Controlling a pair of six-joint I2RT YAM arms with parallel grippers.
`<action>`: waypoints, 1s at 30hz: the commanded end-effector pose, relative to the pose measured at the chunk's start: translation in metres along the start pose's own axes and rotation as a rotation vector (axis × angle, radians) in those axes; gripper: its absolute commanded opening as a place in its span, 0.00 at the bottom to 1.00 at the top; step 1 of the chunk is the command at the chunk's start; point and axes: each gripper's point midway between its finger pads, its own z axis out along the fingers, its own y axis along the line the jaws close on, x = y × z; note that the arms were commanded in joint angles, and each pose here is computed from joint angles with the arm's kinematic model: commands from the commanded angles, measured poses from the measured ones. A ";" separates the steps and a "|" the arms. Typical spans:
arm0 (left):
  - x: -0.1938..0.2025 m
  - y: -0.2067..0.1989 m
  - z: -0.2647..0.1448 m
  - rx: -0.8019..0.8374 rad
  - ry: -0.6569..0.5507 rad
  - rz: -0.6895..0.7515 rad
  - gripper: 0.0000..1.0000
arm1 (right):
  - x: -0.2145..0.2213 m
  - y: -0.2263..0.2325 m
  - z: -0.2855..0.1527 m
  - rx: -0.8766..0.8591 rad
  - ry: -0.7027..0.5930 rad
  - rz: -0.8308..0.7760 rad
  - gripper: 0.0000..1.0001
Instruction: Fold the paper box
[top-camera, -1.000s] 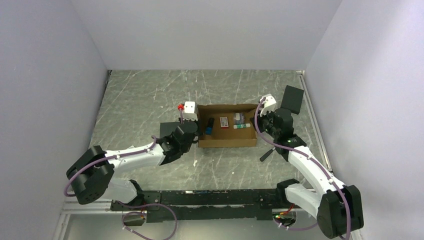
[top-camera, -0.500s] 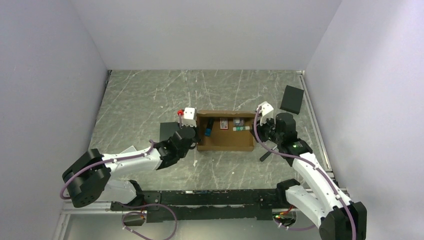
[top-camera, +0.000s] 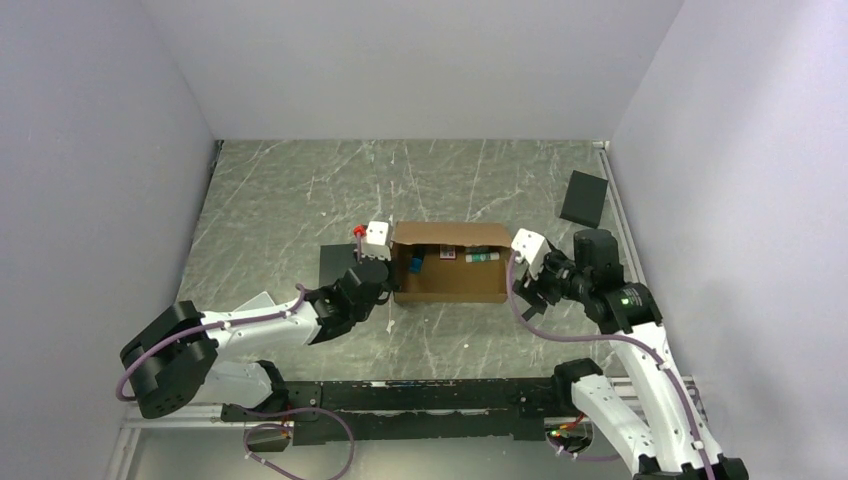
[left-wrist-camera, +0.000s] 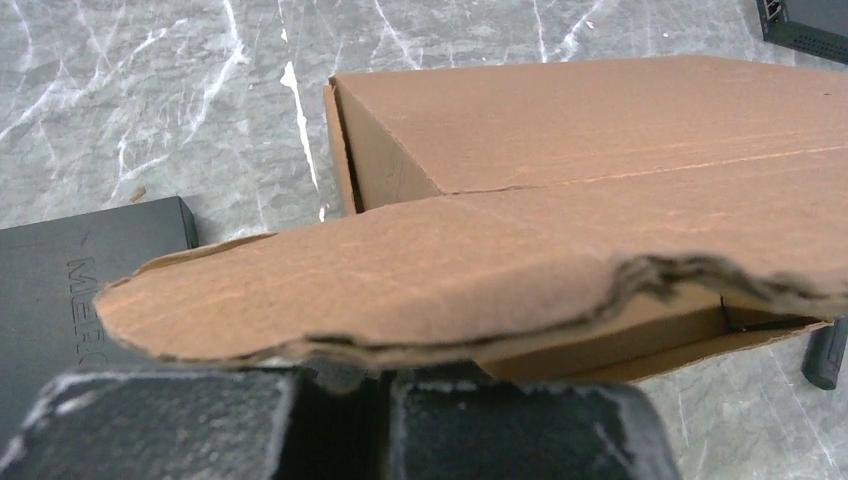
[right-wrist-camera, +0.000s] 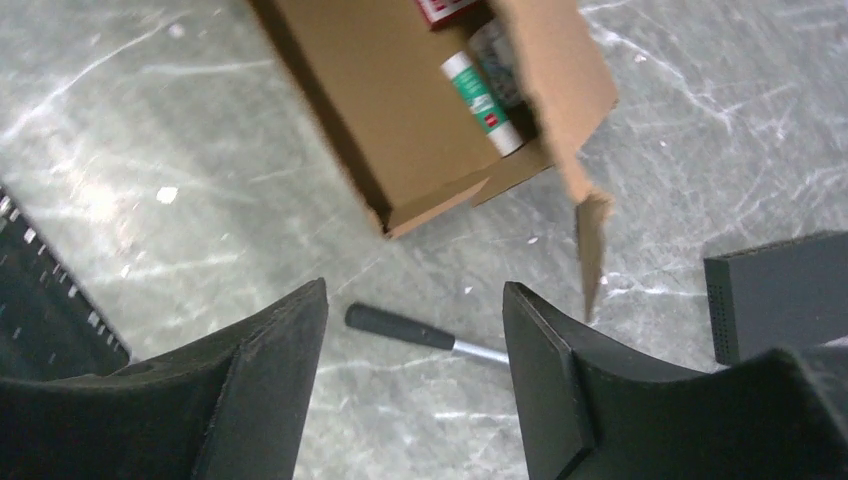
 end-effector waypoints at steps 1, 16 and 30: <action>0.002 -0.003 -0.005 0.022 0.012 -0.011 0.04 | -0.003 0.035 -0.030 -0.180 0.005 -0.151 0.70; 0.014 -0.006 -0.005 0.035 0.036 -0.036 0.06 | -0.116 -0.003 -0.020 -0.298 -0.244 -0.189 1.00; 0.014 0.001 -0.015 0.027 0.039 -0.054 0.16 | -0.091 -0.004 0.059 -0.237 -0.132 -0.375 0.36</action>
